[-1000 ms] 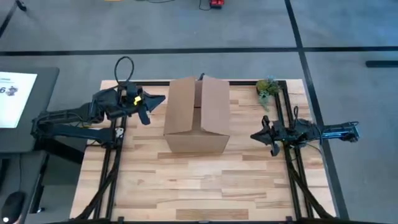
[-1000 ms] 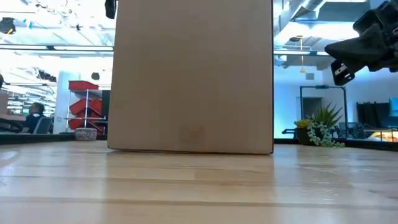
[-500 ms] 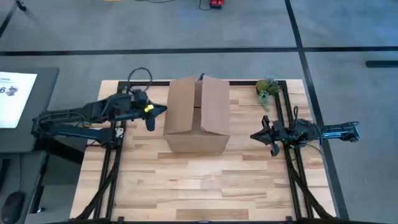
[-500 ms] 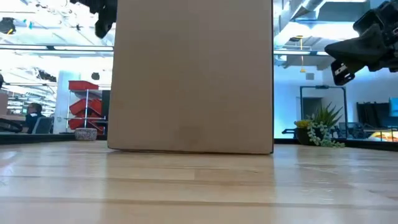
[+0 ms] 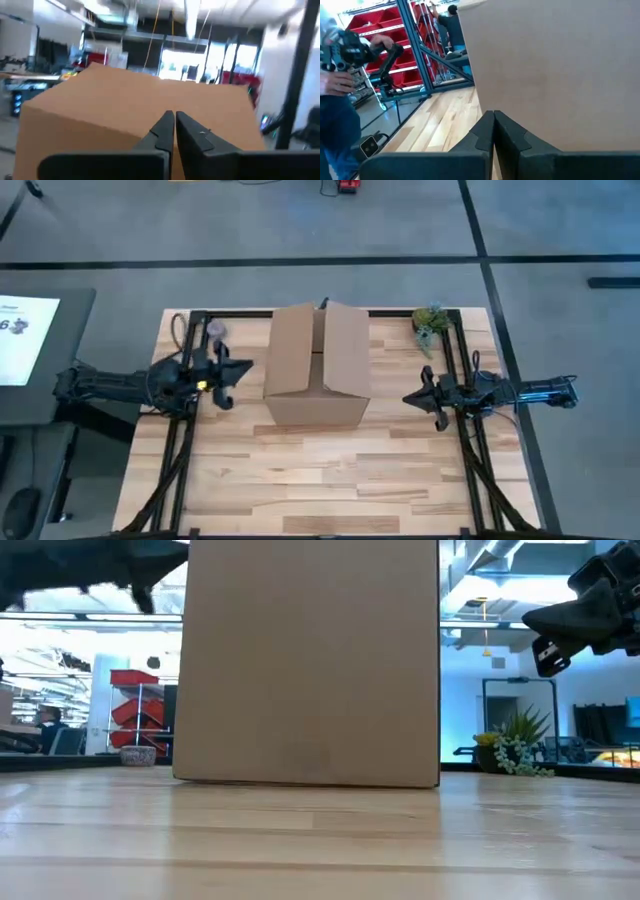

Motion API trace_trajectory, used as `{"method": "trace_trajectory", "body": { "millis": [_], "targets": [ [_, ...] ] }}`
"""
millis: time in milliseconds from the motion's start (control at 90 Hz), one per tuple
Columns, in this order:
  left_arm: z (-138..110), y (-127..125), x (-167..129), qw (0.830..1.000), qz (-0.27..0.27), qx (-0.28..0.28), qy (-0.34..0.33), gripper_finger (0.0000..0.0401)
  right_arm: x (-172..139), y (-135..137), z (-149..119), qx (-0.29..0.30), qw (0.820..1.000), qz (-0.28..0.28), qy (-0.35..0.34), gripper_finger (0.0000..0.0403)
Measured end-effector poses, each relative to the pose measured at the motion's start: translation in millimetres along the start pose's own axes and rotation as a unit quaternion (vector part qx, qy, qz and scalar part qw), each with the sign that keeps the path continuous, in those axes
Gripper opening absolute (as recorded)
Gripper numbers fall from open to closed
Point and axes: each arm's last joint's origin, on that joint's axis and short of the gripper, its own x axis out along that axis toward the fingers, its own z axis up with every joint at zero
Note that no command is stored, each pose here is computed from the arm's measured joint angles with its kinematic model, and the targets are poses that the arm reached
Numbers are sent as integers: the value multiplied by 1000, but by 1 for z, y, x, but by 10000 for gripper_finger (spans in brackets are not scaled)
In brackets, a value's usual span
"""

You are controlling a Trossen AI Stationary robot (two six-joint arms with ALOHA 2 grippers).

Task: Wrap mug
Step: Return to Home Position

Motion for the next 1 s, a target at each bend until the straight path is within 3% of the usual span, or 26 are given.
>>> {"method": "trace_trajectory", "body": {
  "millis": [144, 400, 556, 678, 856, 1000],
  "targets": [
    [-15, 6, -19, 1000, -5, -8, -17, 0, 0, 0, 0, 0, 1000, 0, 0, 0],
    [-25, 12, -37, 999, -4, 32, -21, 0, 0, 0, 0, 0, 1000, 0, 0, 0],
    [-39, 15, -39, 997, 14, 58, 47, 0, 0, 0, 0, 0, 1000, 0, 0, 0],
    [-53, 17, -41, 992, 29, 35, 116, 0, 0, 0, 0, 0, 1000, 0, 0, 0],
    [-53, 16, -41, 983, 3, 137, 120, 0, 0, 0, 0, 0, 1000, 1, -2, 0],
    [-53, 16, -41, 982, 2, 143, 120, 0, 0, 0, 1, 0, 1000, 1, -4, 0]
  ]
}}
